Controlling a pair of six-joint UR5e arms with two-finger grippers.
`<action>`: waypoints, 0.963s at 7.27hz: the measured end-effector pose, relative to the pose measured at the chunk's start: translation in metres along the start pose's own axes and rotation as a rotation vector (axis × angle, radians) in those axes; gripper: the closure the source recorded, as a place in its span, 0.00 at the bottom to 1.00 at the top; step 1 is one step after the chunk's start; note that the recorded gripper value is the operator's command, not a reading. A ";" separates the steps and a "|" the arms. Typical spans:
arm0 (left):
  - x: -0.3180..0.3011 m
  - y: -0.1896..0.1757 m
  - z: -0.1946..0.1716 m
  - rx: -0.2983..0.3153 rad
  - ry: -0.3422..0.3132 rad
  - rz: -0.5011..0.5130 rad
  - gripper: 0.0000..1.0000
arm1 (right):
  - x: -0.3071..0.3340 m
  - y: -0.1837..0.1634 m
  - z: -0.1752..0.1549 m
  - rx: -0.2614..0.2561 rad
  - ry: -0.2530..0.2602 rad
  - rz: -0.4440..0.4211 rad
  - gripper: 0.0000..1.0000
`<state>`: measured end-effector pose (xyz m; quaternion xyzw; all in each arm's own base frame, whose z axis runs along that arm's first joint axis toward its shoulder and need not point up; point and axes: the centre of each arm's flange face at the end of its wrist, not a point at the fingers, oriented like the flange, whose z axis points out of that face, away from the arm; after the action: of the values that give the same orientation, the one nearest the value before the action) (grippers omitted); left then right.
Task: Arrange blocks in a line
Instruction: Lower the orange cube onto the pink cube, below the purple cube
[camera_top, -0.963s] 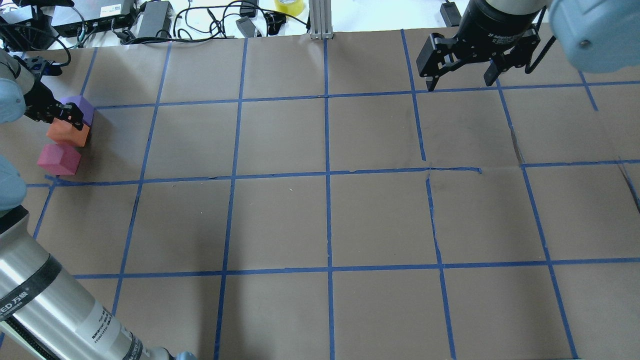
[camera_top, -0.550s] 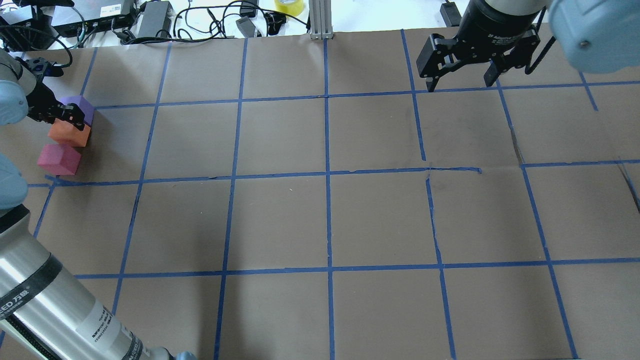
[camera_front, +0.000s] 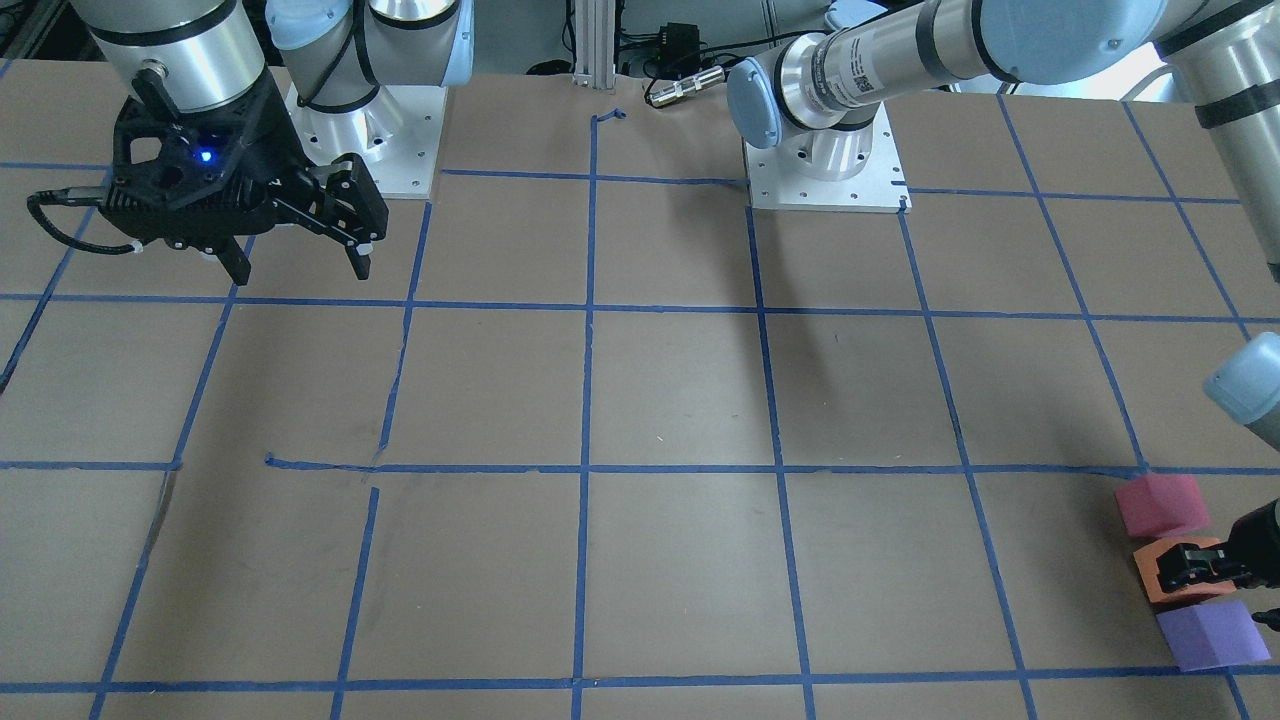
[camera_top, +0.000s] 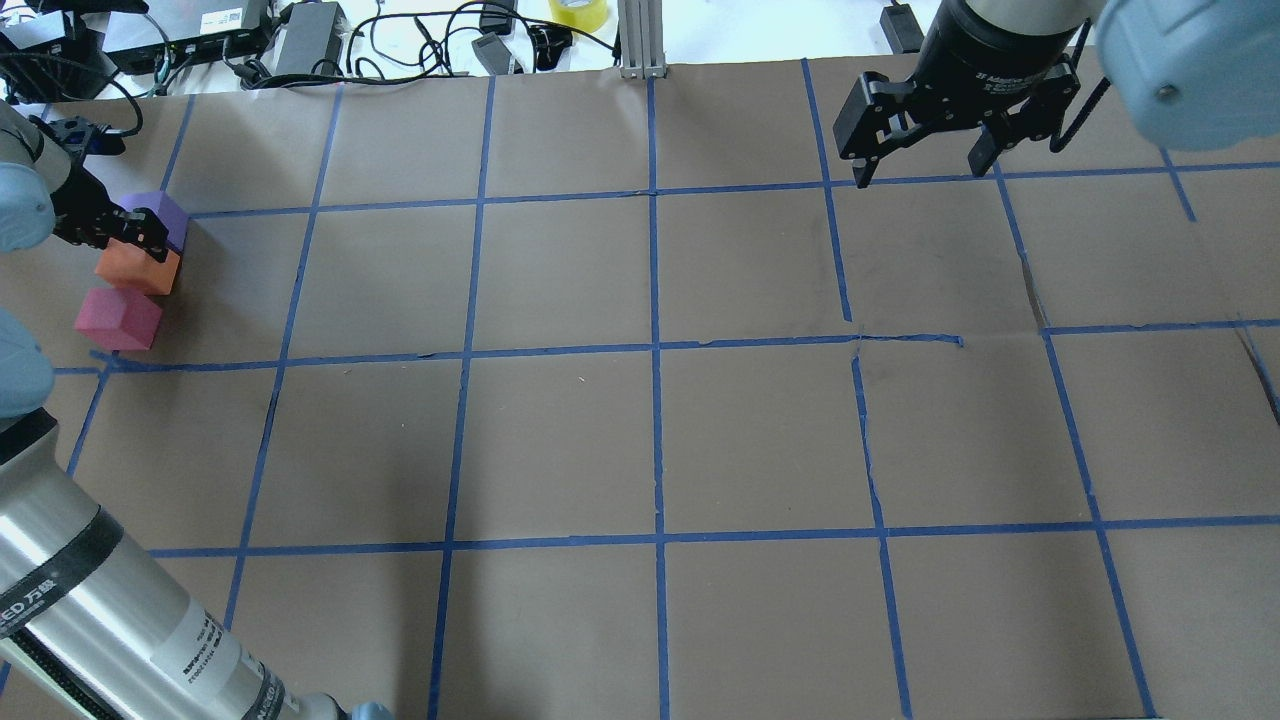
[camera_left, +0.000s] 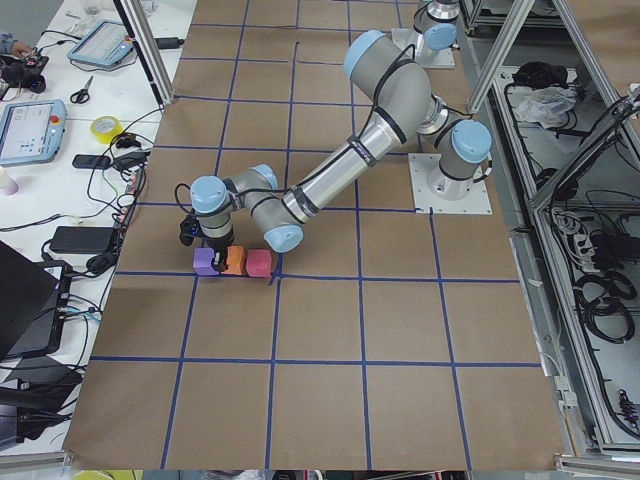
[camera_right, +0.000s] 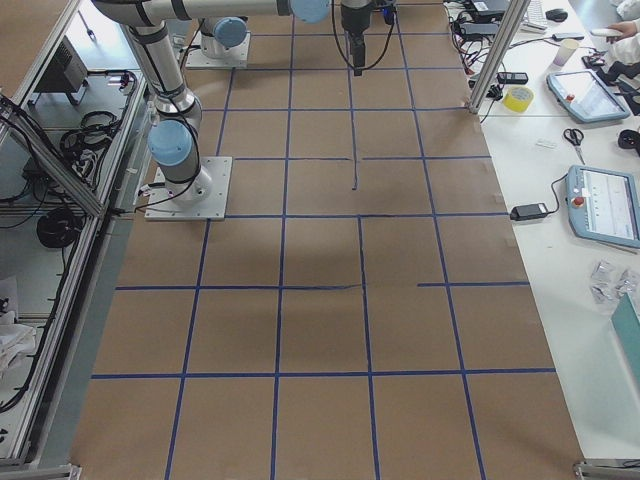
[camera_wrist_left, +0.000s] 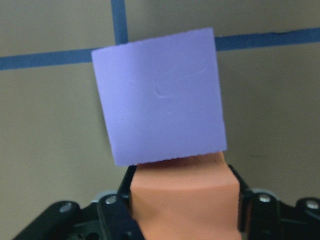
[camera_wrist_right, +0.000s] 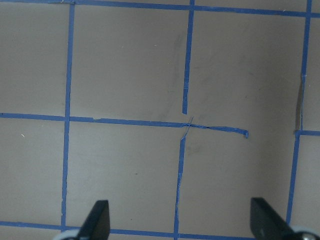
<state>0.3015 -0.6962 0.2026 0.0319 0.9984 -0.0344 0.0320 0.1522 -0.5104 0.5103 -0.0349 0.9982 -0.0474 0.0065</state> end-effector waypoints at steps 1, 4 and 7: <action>0.000 0.000 0.000 0.000 0.000 0.000 0.99 | 0.001 0.000 0.000 0.000 0.008 0.000 0.00; -0.002 0.000 0.001 -0.001 -0.001 -0.003 0.99 | 0.006 0.000 0.000 -0.001 0.059 -0.001 0.00; -0.003 0.001 0.003 -0.002 0.000 -0.004 0.58 | 0.008 0.000 0.000 -0.001 0.073 -0.001 0.00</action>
<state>0.3050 -0.6962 0.1993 0.0299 0.9985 -0.0333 0.0321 0.1445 -0.5109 0.5104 -0.0336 0.9978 -0.0481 -0.0299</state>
